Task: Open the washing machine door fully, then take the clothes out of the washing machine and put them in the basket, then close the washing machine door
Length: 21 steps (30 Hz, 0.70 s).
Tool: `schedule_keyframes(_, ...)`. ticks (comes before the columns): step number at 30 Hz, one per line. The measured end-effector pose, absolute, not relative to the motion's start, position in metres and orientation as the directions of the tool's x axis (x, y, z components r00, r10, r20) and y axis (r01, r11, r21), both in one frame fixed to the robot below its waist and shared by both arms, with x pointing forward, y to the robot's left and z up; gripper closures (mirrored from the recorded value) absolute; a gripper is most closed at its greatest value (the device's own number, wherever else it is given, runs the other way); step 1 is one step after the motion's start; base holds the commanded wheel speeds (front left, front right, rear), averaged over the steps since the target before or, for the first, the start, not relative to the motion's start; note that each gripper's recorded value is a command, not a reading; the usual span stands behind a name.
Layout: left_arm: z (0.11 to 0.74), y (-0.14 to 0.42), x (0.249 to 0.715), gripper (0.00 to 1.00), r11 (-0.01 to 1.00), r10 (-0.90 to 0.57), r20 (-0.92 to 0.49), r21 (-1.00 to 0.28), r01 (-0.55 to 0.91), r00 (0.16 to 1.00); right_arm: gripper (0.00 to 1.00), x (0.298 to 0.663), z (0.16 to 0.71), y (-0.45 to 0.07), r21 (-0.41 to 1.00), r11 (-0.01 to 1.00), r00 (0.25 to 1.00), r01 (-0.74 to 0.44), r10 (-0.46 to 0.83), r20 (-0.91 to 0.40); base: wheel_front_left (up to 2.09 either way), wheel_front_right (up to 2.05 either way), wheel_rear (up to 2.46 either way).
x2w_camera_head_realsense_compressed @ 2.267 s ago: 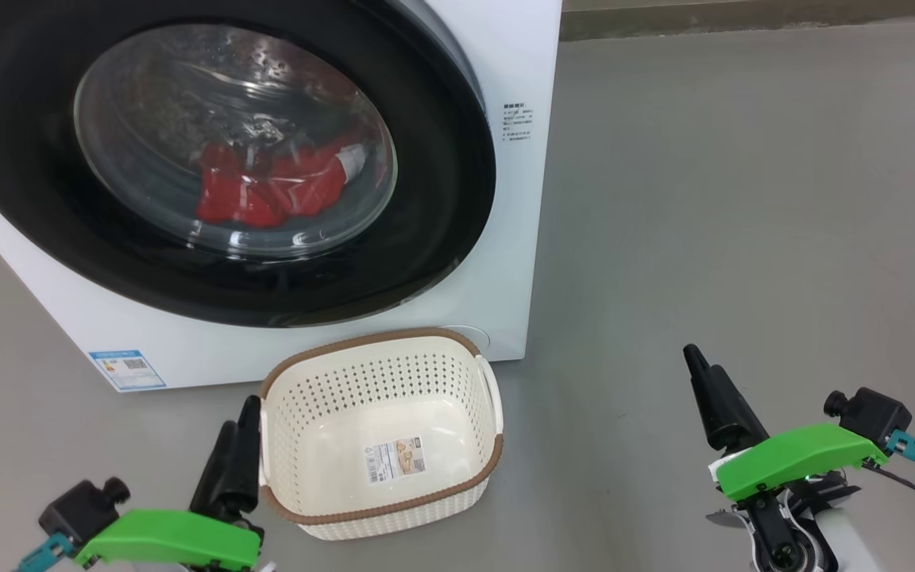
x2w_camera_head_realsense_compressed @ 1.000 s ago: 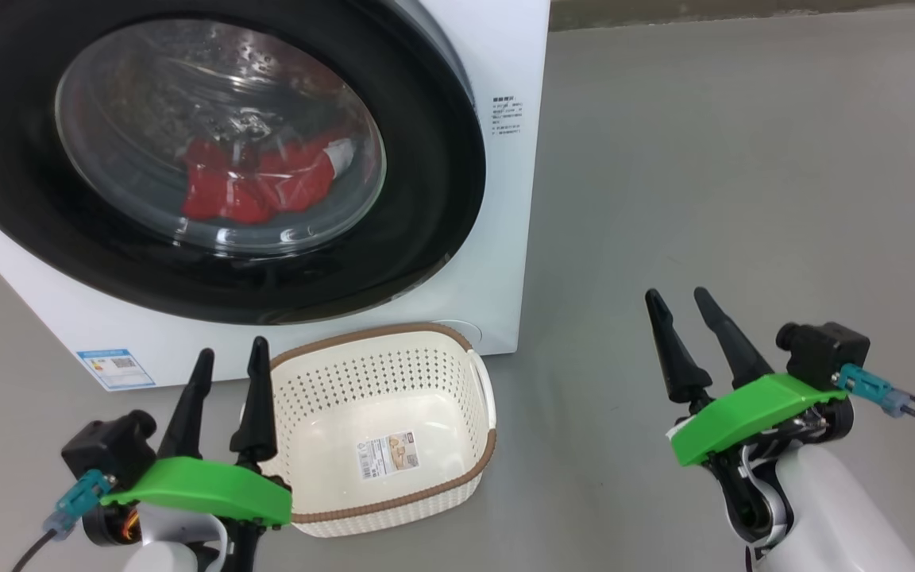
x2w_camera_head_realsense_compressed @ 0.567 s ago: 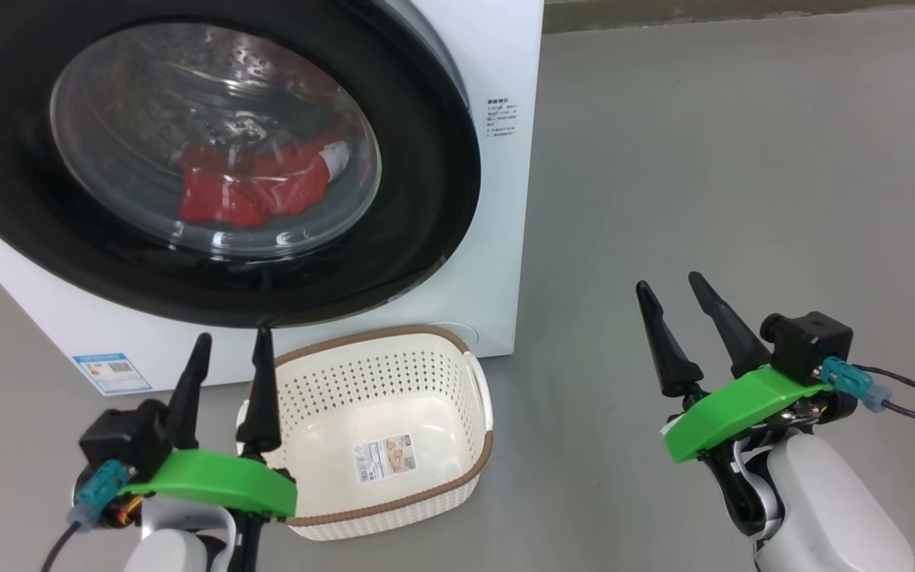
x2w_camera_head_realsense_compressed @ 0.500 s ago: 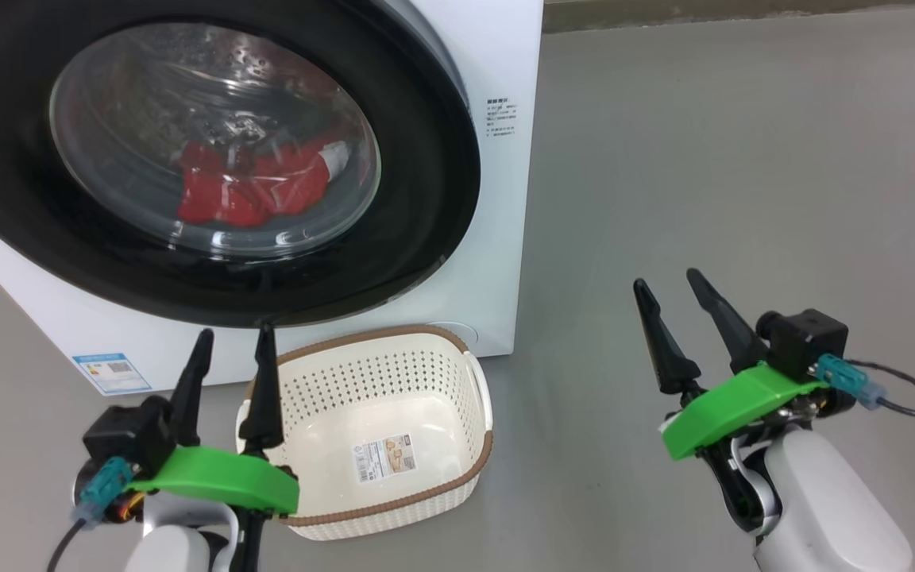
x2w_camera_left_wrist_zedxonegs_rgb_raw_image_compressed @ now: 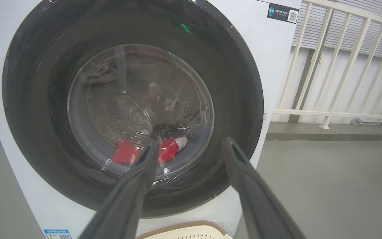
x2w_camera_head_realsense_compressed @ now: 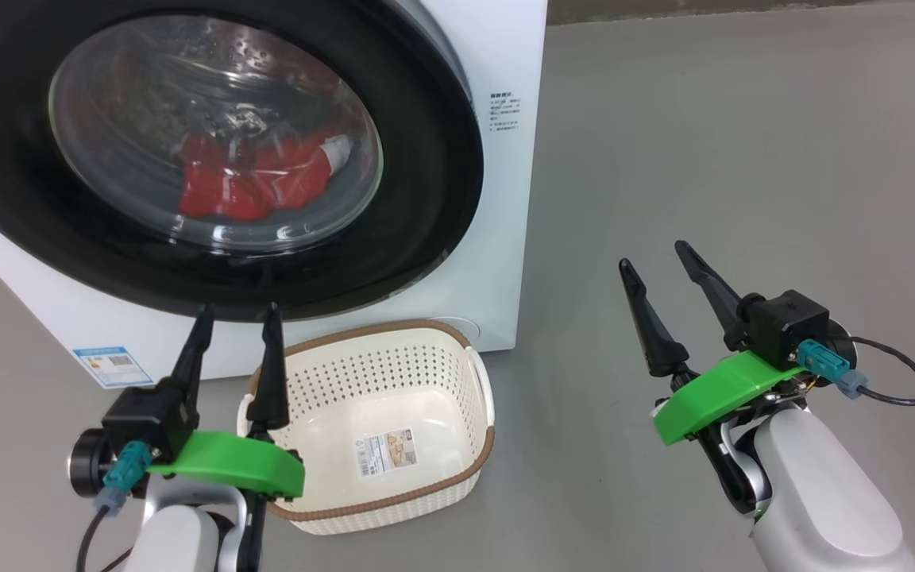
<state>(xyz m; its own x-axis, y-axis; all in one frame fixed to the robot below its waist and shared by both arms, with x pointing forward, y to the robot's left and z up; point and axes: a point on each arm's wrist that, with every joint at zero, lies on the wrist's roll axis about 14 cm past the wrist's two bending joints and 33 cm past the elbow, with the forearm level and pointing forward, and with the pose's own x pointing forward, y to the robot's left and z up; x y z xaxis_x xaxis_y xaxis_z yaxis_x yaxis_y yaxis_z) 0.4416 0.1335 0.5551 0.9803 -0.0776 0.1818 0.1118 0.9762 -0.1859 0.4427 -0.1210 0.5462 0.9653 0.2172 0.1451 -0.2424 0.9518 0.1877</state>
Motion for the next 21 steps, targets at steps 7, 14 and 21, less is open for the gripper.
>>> schedule_keyframes(7, 0.556, 0.133, 0.441, 0.00, 0.976, -0.078, 0.183, -0.185, 0.112, 0.980, 0.00, 0.442, 0.545, -0.119, 0.186, 0.951, 0.965, -0.246, 0.222, 0.142, 0.00, 0.00, 0.00)
schedule_keyframes(14, 0.551, 0.130, 0.442, 0.00, 0.976, -0.089, 0.169, -0.183, 0.120, 0.982, 0.00, 0.443, 0.542, -0.118, 0.186, 0.950, 0.965, -0.249, 0.227, 0.135, 0.00, 0.00, 0.00)
schedule_keyframes(21, 0.543, 0.132, 0.443, 0.00, 0.973, -0.084, 0.153, -0.202, 0.115, 0.985, 1.00, 0.455, 0.542, -0.116, 0.216, 0.944, 0.966, -0.249, 0.224, 0.133, 0.00, 0.00, 0.00)
